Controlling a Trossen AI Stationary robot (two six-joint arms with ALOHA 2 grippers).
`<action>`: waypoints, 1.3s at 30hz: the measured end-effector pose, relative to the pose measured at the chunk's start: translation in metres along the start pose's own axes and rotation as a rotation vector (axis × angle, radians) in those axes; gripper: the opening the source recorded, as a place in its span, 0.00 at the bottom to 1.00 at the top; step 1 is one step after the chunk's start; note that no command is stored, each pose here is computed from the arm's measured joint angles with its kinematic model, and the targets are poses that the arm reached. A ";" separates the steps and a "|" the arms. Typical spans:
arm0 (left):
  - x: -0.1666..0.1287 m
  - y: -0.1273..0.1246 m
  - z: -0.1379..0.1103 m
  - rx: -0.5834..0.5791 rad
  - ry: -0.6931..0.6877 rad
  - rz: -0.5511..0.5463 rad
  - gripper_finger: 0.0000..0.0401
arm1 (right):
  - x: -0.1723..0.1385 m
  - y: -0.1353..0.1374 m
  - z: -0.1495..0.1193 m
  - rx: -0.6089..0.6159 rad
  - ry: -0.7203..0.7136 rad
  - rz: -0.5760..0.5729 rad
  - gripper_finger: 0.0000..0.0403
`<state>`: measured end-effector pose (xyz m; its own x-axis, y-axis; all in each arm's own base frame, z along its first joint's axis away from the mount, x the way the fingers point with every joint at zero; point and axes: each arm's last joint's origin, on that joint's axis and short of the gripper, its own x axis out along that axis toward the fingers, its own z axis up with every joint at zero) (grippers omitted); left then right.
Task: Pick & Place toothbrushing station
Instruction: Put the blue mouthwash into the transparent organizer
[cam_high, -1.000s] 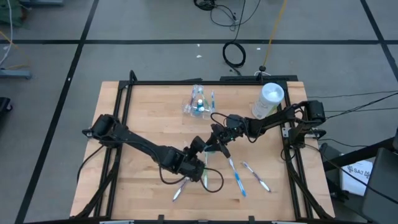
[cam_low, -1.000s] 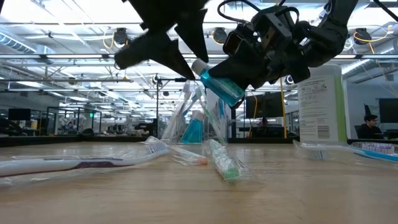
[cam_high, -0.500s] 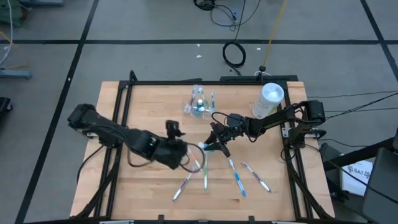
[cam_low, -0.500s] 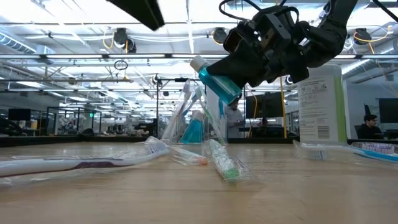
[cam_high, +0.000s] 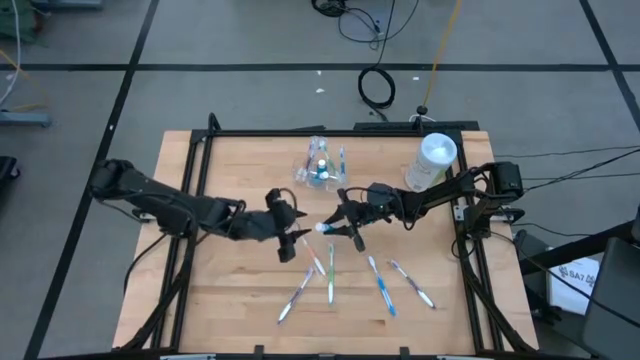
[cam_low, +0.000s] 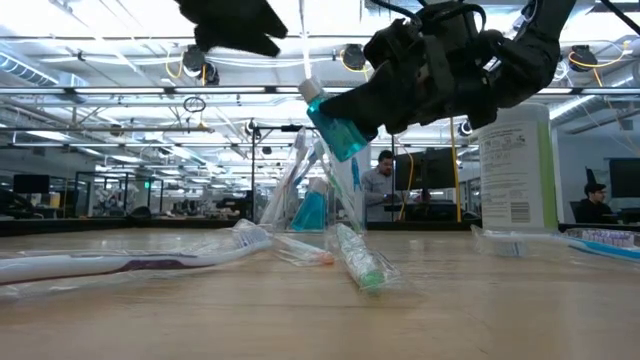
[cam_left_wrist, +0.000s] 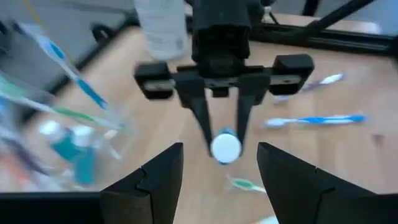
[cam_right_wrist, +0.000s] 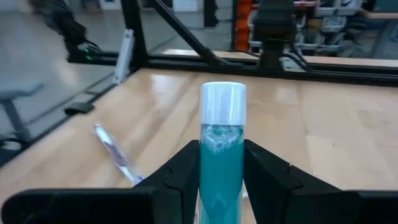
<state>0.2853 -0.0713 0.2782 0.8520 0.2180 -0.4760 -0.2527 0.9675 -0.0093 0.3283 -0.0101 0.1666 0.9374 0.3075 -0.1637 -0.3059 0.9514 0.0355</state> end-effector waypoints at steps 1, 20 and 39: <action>0.002 0.003 0.000 -0.013 0.014 -0.029 0.53 | 0.000 0.000 -0.001 -0.007 0.008 -0.006 0.25; 0.050 0.010 -0.011 0.096 0.071 -0.110 0.53 | 0.000 0.000 -0.002 -0.003 0.018 -0.007 0.25; 0.057 0.018 -0.013 0.096 0.089 -0.086 0.53 | 0.000 0.000 0.001 -0.013 -0.006 -0.010 0.25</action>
<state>0.3235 -0.0433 0.2396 0.8239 0.1255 -0.5527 -0.1316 0.9909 0.0288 0.3285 -0.0105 0.1673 0.9413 0.2984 -0.1577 -0.2989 0.9540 0.0209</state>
